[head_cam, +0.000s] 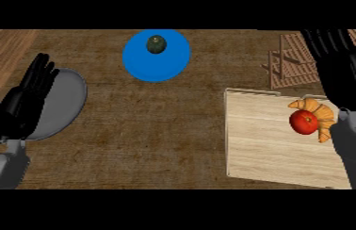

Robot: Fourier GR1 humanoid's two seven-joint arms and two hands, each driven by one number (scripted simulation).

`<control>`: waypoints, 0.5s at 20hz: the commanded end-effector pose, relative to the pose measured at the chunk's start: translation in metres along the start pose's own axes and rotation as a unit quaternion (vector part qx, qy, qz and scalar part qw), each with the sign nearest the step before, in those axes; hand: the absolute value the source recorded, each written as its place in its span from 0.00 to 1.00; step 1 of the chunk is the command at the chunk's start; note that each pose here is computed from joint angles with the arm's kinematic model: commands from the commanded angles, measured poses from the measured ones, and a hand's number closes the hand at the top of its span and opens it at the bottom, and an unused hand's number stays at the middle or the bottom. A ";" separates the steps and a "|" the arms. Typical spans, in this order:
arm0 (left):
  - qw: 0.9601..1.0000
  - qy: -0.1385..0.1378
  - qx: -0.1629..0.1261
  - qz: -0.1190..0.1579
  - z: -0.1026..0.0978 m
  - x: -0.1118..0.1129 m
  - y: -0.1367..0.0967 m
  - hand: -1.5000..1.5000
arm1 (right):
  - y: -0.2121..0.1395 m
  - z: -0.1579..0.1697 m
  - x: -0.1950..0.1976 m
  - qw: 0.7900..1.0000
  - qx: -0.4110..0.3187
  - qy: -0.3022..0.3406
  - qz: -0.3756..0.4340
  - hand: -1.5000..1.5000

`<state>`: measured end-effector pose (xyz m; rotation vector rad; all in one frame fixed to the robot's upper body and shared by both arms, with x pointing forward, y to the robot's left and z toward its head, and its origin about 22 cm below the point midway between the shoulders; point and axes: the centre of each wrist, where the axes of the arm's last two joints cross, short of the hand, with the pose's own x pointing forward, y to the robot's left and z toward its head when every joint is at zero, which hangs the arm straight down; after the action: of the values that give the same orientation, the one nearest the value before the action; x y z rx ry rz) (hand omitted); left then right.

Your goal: Pick the croissant from the tray and place it in the tiered shelf

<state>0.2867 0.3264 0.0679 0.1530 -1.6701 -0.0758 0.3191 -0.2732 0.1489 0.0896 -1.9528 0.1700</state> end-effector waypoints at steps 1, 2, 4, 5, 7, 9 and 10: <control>1.000 -0.002 0.016 -0.016 0.015 0.006 0.000 0.50 | -0.019 0.001 -0.006 0.997 0.076 -0.002 -0.029 1.00; 1.000 -0.003 0.023 -0.012 0.006 0.004 0.005 0.50 | -0.017 -0.002 -0.012 0.990 0.135 0.009 -0.040 1.00; 0.999 -0.009 0.044 -0.011 0.002 0.005 -0.008 0.50 | -0.012 -0.001 -0.016 0.969 0.243 0.032 -0.044 1.00; 0.999 -0.012 0.048 -0.009 0.004 0.005 -0.013 0.50 | -0.014 0.003 -0.017 0.953 0.297 0.039 -0.055 1.00; 0.999 0.020 0.034 0.015 0.020 -0.013 -0.029 0.50 | -0.073 0.006 -0.015 0.972 0.183 0.090 0.118 1.00; 0.999 0.017 0.037 0.011 0.018 -0.008 -0.043 0.50 | -0.082 0.018 -0.053 0.963 0.218 0.126 -0.097 0.00; 0.999 0.023 0.037 0.015 0.023 -0.021 -0.049 0.50 | -0.088 0.014 -0.051 0.956 0.248 0.101 -0.123 0.00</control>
<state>0.2761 0.2977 0.0541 0.1986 -1.6526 -0.0083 0.3352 -0.3284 0.1191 0.4318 -1.7071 0.5220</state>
